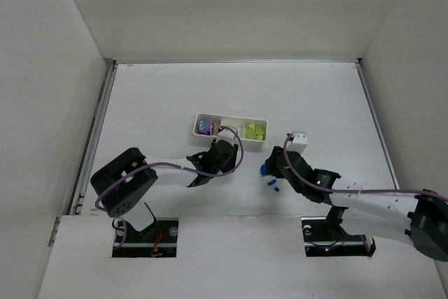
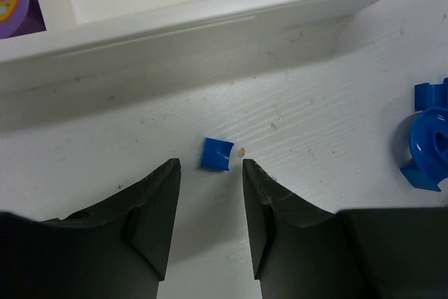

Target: Sort the legos into containers by color

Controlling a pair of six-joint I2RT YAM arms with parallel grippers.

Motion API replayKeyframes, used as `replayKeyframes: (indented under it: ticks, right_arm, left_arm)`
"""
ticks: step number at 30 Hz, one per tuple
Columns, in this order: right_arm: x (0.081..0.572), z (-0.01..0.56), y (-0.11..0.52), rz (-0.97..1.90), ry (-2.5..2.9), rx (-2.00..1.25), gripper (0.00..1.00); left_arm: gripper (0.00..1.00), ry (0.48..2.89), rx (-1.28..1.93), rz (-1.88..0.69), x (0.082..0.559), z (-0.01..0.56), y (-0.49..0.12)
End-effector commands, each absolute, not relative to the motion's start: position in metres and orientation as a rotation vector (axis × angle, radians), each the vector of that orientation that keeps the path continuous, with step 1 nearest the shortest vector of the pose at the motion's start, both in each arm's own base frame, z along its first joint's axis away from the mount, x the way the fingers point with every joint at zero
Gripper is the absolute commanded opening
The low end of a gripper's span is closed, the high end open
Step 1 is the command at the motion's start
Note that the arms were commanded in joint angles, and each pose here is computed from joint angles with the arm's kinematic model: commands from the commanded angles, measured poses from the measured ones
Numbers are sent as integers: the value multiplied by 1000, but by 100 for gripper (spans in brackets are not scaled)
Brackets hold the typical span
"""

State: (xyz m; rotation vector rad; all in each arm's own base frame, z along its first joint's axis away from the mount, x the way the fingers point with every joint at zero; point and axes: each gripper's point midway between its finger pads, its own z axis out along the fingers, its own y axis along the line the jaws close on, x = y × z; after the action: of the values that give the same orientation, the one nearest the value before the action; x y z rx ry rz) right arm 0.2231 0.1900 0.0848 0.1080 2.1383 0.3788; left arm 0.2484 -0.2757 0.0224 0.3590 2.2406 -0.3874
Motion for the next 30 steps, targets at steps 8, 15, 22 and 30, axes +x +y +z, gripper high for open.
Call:
replayKeyframes:
  ticks: [8, 15, 22, 30]
  right_arm:
    - [207, 72, 194, 370, 2201, 118, 52]
    - [205, 60, 199, 343, 2247, 82, 67]
    - [210, 58, 208, 319, 2257, 34, 72]
    - [213, 56, 213, 301, 2264, 14, 71]
  left_arm:
    - [25, 2218, 383, -392, 258, 17, -286]
    - [15, 2163, 355, -434, 260, 44, -285]
    - [15, 2050, 250, -594, 268, 110, -285]
    - [16, 2008, 153, -629, 308, 137, -286]
